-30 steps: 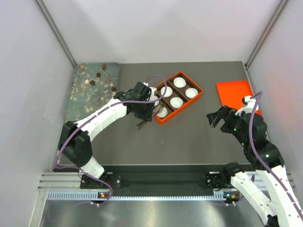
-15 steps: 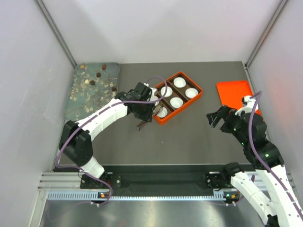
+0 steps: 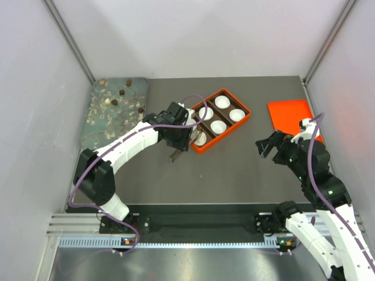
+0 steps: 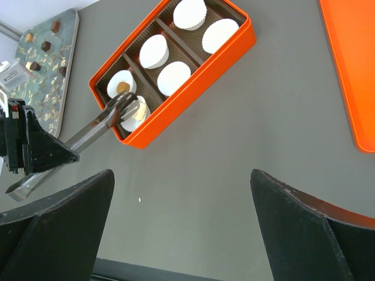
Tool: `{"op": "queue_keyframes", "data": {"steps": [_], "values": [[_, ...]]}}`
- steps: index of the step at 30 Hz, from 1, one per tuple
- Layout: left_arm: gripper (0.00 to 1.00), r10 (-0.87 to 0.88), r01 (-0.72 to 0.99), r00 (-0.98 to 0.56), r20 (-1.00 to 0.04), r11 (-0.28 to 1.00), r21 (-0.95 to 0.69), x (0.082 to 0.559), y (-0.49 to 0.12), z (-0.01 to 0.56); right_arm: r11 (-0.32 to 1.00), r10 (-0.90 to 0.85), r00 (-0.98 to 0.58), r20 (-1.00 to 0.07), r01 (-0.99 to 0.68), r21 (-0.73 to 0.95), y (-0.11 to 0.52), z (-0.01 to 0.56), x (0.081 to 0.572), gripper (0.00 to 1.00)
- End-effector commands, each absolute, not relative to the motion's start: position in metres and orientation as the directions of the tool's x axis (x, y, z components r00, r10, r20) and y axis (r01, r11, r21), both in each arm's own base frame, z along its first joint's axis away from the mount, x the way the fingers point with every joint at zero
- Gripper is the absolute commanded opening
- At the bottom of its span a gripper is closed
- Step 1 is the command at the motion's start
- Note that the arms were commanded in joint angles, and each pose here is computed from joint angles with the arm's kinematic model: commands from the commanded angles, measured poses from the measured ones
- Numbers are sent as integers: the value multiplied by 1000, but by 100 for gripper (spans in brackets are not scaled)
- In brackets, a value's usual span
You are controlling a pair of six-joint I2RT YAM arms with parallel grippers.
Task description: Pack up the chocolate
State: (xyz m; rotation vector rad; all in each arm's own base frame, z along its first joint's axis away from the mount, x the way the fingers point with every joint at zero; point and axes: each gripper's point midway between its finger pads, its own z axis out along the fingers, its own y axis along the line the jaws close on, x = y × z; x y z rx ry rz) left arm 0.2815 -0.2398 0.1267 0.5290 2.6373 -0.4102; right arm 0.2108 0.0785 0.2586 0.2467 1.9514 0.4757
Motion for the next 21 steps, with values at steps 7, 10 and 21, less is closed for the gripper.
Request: {"op": "queue_keyframes", "data": {"steps": [7, 10, 21], "values": [[42, 263, 422, -801, -538, 885, -196, 292, -242, 171, 892, 391, -391, -834, -61, 447, 81, 271, 213, 100], [43, 238, 420, -787, -569, 883, -211, 293, -244, 189, 891, 393, -389, -833, -63, 449, 81, 272, 212, 100], [45, 130, 280, -712, -690, 954, -108, 347, -211, 238, 885, 400, -387, -831, -75, 460, 83, 271, 210, 100]]}}
